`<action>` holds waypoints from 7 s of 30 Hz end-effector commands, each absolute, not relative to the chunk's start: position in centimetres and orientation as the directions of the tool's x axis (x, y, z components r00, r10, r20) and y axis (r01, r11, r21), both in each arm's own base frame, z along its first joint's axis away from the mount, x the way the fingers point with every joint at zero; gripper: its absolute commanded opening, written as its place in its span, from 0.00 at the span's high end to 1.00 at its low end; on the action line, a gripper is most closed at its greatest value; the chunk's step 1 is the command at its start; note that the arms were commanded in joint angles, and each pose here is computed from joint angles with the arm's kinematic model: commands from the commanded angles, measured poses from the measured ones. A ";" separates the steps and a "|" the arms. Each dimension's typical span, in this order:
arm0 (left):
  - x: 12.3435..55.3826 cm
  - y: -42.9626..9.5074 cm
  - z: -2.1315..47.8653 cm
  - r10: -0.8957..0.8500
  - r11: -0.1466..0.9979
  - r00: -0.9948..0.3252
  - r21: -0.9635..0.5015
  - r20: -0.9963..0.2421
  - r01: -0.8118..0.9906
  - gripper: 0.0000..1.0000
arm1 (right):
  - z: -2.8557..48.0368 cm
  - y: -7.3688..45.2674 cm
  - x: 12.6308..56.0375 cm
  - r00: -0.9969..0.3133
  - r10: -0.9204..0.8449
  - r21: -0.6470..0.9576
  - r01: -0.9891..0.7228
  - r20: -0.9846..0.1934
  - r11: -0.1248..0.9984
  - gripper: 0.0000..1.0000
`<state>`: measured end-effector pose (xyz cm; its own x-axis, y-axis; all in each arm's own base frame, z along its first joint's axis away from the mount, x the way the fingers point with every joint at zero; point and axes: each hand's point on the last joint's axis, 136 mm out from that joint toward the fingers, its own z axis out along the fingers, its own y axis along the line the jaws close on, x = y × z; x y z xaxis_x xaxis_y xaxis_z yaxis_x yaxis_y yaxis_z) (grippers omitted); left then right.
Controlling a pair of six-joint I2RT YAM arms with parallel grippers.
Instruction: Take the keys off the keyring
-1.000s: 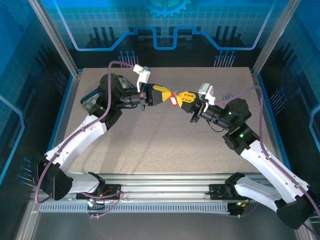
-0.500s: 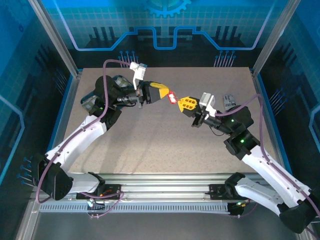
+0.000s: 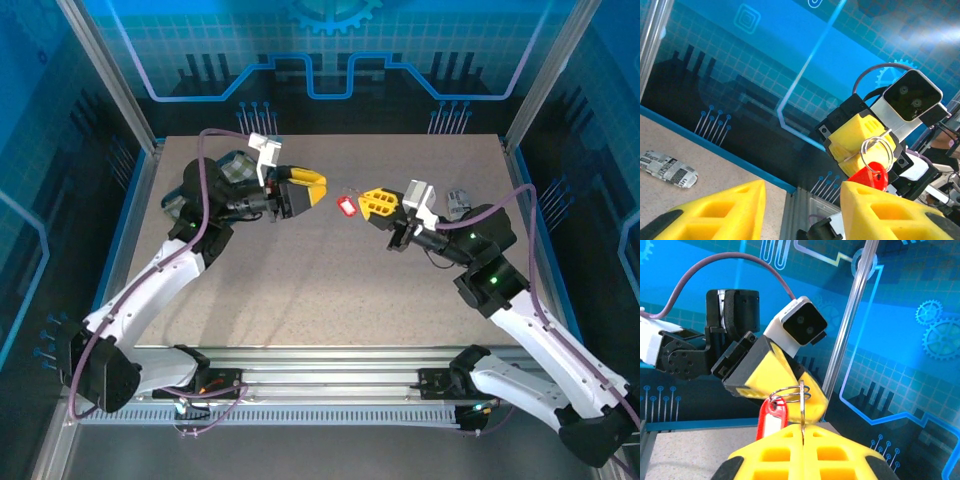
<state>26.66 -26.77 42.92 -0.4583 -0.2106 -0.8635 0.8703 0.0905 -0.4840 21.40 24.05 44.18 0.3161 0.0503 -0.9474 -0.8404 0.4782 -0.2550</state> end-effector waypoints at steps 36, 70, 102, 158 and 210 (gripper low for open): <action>22.5 -29.5 44.9 -0.054 -0.116 -0.447 -0.439 -0.893 0.891 0.61 | 44.3 24.9 20.6 0.192 0.041 -0.173 -0.944 -0.981 0.282 1.00; 25.0 -29.2 44.9 -0.164 0.031 -0.447 -0.458 -0.879 0.889 1.00 | 44.4 24.5 20.0 0.411 0.007 -0.367 -0.823 -0.912 0.433 1.00; 29.6 -25.5 42.2 -0.248 0.339 -0.429 -0.493 -0.868 0.801 0.38 | 42.0 23.6 22.4 0.219 -0.011 -0.203 -0.878 -0.976 0.433 1.00; 26.6 -31.6 42.8 0.012 -0.065 -0.565 -0.565 -0.825 0.823 0.34 | 41.1 22.2 23.9 -0.019 0.123 0.037 -0.989 -0.992 0.144 1.00; 27.0 -31.5 42.5 -0.084 -0.083 -0.623 -0.617 -0.778 0.782 1.00 | 40.9 22.5 23.8 0.181 0.101 -0.139 -0.934 -0.978 0.330 1.00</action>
